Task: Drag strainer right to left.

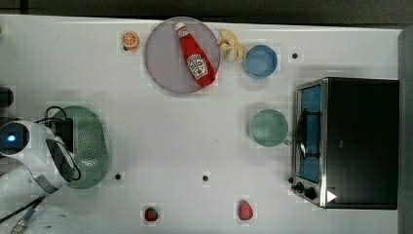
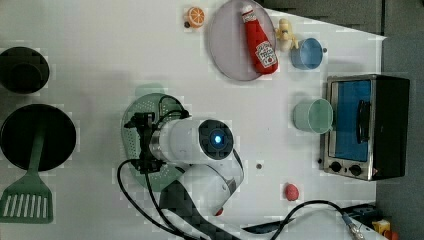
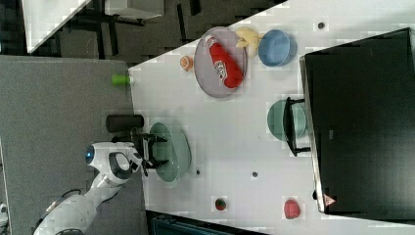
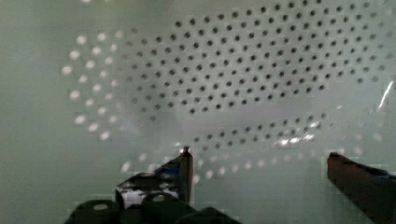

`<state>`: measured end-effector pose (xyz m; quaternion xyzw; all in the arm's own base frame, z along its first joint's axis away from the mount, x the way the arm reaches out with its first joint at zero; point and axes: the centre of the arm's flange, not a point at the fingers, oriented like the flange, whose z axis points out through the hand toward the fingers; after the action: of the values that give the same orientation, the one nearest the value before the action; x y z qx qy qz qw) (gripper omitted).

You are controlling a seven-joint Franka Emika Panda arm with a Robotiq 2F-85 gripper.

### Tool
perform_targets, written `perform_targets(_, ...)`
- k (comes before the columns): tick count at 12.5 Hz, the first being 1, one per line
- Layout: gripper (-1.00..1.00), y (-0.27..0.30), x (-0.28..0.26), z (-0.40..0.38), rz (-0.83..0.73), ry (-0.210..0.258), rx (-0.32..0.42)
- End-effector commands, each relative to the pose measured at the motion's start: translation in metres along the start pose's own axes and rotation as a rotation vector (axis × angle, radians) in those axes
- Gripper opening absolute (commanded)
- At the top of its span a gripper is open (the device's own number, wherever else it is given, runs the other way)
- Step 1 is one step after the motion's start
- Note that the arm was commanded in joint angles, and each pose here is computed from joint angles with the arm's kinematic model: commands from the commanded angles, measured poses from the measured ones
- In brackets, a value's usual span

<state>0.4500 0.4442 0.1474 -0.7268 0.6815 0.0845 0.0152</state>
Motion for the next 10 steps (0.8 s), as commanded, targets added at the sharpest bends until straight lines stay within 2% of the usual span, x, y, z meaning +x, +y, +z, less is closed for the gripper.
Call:
perform_targets(1,1.0,-0.026,0.022,-0.065,-0.08,0.031,0.011)
perform_targets(3,1.0,-0.04,0.051,-0.127,-0.233,0.086,-0.01)
perform_targets(5,1.0,-0.056,0.098,-0.209,-0.321,0.107,-0.001)
perform_targets(7,1.0,-0.061,0.16,-0.292,-0.369,0.127,0.018)
perform_targets(10,1.0,-0.039,0.267,-0.394,-0.495,0.215,-0.024)
